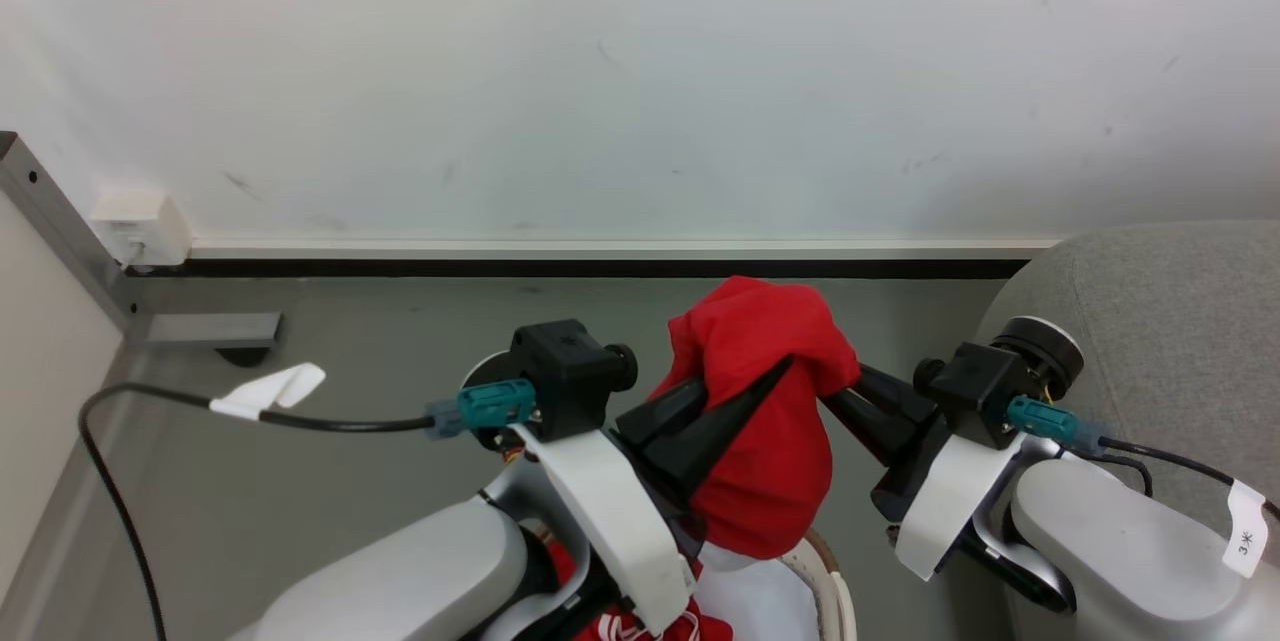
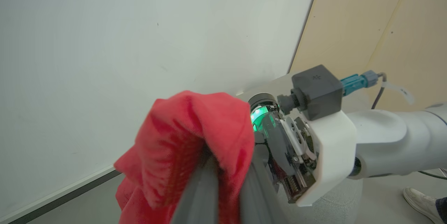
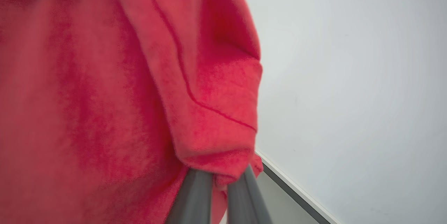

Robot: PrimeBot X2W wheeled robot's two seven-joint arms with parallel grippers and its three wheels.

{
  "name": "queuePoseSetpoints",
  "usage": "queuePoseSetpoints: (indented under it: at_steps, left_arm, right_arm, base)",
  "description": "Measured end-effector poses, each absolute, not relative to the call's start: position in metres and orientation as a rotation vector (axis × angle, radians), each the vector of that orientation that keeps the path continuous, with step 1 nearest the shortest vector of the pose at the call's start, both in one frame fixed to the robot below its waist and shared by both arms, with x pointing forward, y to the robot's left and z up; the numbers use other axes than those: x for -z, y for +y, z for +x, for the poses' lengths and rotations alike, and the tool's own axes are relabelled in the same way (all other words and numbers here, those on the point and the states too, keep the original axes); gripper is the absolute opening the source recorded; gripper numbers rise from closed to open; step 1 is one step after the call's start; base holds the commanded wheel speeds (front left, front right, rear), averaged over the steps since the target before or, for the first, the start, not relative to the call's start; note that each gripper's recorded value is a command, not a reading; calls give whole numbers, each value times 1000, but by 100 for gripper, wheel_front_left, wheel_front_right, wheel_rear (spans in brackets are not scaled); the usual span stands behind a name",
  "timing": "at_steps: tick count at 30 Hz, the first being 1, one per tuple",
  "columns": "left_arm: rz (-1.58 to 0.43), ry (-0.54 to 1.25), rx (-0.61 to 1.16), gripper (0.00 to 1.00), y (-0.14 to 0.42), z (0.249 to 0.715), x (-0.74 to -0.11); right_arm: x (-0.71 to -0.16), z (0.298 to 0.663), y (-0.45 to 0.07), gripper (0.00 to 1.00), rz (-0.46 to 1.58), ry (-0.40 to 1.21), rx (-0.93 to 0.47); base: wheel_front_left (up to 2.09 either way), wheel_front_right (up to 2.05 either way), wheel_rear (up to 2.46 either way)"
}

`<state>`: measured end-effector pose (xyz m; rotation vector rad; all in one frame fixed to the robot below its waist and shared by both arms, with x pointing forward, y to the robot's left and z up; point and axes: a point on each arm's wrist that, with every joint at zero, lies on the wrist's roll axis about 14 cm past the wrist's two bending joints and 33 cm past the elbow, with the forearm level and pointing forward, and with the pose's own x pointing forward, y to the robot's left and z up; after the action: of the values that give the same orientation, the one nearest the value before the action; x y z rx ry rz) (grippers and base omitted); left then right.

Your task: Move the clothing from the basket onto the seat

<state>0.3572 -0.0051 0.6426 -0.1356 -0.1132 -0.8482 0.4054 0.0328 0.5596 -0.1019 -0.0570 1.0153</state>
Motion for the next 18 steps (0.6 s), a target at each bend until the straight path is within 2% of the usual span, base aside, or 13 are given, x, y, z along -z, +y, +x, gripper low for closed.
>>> queuePoseSetpoints:
  at_steps: [4, 5, 6, 7, 8, 9, 10, 11, 18]
  left_arm:
    - [-141, -103, 833, 0, -3, 360, -638]
    - [-143, -101, 831, 3, -3, 360, -636]
    - [-148, -101, 828, 10, -3, 360, -635]
    - [-152, -103, 824, 35, -3, 361, -635]
    - [-154, -104, 821, 44, -3, 361, -634]
    - [-156, -104, 817, 62, -3, 362, -633]
    - [-159, -104, 815, 91, -3, 362, -632]
    - [-165, -101, 812, 100, -3, 362, -630]
    - [-190, -67, 841, 100, -19, 360, -616]
  right_arm:
    - [-560, 409, 21, 0, -98, -56, -981]
    - [-560, 412, 16, 0, -101, -56, -969]
    - [-561, 414, 11, 0, -101, -56, -955]
    - [-562, 416, 7, 0, -98, -56, -942]
    - [-562, 417, 4, 0, -96, -57, -932]
    - [-563, 418, 1, 0, -95, -57, -920]
    - [-564, 420, -3, 0, -95, -60, -905]
    - [-567, 423, -8, 0, -90, -66, -887]
    - [-591, 448, -51, 0, -46, -126, -730]
  base:
    - [0, 0, 0]
    - [0, 0, 0]
    - [0, 0, 0]
    - [0, 0, 0]
    - [0, 0, 0]
    - [0, 0, 0]
    - [0, 0, 0]
    - [0, 0, 0]
    - [0, 0, 0]
